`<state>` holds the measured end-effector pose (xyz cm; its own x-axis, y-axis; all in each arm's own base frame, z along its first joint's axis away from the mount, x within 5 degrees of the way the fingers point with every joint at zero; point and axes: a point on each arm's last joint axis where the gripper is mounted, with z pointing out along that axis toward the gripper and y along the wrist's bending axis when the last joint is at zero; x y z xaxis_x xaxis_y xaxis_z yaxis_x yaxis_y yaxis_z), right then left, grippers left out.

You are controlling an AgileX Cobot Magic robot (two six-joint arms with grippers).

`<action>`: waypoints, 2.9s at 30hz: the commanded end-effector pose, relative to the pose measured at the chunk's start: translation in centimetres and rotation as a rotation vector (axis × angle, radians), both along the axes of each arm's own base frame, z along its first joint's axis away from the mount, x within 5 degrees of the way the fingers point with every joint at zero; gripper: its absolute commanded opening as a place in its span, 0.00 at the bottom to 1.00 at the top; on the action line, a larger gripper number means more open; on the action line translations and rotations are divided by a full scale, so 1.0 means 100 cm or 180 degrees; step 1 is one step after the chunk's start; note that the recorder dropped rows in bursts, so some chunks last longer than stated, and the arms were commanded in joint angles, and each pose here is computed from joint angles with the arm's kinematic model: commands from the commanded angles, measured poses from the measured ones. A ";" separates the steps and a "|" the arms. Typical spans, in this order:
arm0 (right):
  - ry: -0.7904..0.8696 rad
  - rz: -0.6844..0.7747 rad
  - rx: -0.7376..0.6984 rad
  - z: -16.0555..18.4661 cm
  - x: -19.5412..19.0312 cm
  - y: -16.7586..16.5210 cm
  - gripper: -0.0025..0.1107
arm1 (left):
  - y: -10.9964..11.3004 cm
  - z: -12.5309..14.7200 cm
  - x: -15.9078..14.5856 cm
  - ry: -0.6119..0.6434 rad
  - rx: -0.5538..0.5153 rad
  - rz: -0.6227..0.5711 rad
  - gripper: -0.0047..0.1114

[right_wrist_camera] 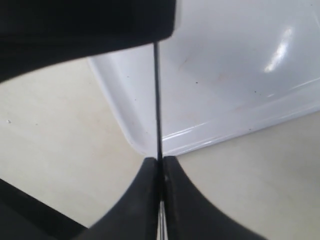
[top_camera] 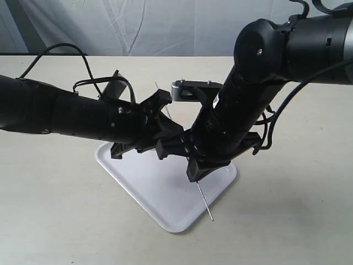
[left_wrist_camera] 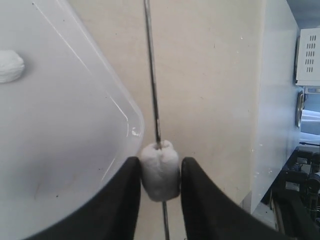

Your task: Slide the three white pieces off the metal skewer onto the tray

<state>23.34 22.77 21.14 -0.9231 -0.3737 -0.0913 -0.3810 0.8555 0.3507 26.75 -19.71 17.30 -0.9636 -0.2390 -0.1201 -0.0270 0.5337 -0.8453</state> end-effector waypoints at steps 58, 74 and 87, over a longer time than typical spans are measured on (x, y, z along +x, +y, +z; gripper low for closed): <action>0.0040 0.0298 -0.0652 0.039 -0.090 -0.089 0.02 | 0.028 -0.003 0.020 -0.0447 0.0717 0.0207 0.35; -0.0595 0.0056 -0.0378 -0.033 -0.026 -0.043 0.02 | 0.044 0.016 -0.028 -0.0663 0.1067 -0.0597 0.23; -0.0831 0.0045 -0.0351 -0.077 -0.003 -0.029 0.02 | 0.065 0.038 -0.069 -0.0999 0.1078 -0.0491 0.13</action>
